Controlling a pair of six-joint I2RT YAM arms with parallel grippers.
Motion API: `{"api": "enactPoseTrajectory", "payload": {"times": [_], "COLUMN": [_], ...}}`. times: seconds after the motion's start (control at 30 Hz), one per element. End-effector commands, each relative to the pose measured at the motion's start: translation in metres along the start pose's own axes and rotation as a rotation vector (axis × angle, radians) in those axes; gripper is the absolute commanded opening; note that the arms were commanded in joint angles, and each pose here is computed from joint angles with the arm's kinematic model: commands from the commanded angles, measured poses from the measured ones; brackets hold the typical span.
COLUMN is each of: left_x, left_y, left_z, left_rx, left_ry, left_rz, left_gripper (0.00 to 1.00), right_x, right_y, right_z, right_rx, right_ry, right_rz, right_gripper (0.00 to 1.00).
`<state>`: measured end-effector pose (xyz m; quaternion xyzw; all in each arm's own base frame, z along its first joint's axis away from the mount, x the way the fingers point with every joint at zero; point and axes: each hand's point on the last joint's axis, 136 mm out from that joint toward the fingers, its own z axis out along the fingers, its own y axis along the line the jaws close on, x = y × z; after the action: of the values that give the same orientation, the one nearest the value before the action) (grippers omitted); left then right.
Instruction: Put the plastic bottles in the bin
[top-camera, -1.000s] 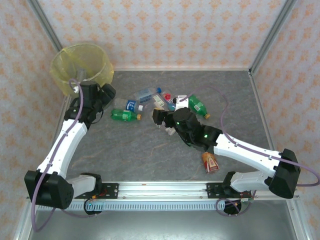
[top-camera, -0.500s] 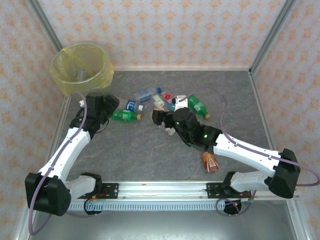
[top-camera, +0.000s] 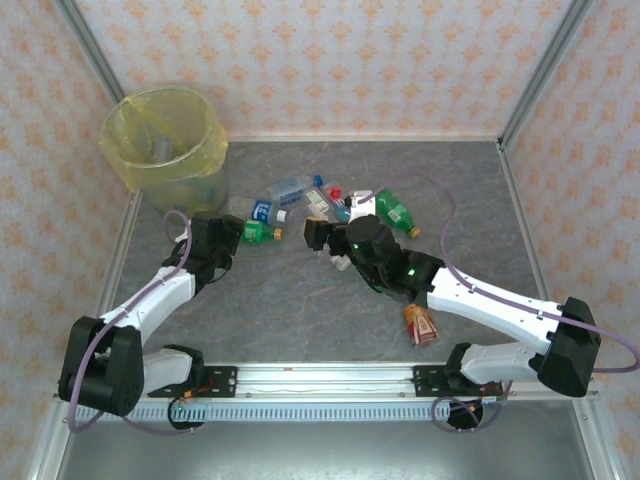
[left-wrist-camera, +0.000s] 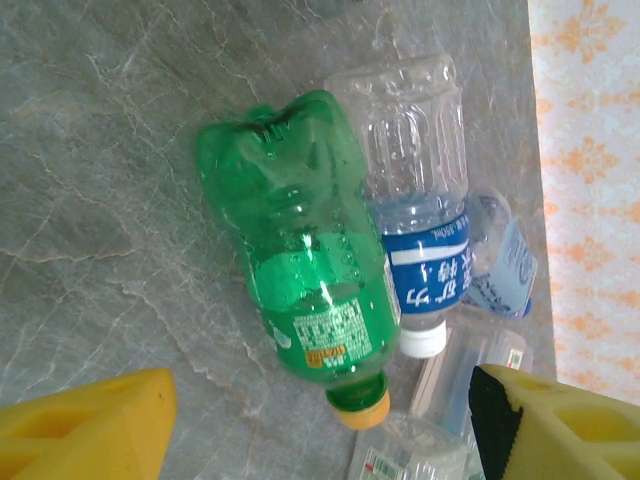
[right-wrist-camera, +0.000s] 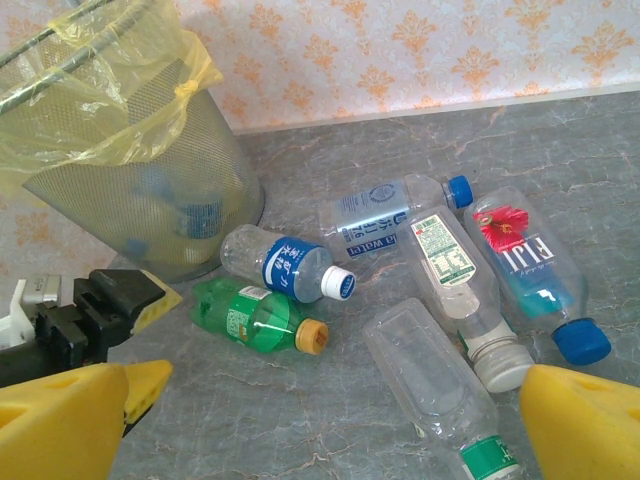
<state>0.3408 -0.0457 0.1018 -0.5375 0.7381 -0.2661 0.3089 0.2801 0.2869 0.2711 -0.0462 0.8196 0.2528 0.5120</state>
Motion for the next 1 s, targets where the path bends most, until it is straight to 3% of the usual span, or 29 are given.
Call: {"api": "enactPoseTrajectory", "payload": {"times": [0.0, 0.23, 0.97], "left_x": [-0.009, -0.005, -0.018], "left_y": [-0.016, -0.008, 0.0], "left_z": [0.007, 0.032, 0.076], "left_rx": [0.095, 0.105, 0.002], "left_ry": [-0.057, -0.051, -0.071], "left_rz": [-0.08, -0.14, -0.086], "left_gripper": [0.78, 0.78, 0.76], "right_x": [-0.008, -0.008, -0.004], "right_y": [-0.003, -0.004, -0.005], "right_z": [-0.006, -0.005, 0.002], "right_rx": [0.003, 0.011, 0.038], "right_ry": [-0.025, -0.022, -0.007], "right_rz": [-0.004, -0.016, -0.05], "right_gripper": [1.0, 1.0, 1.0]}}
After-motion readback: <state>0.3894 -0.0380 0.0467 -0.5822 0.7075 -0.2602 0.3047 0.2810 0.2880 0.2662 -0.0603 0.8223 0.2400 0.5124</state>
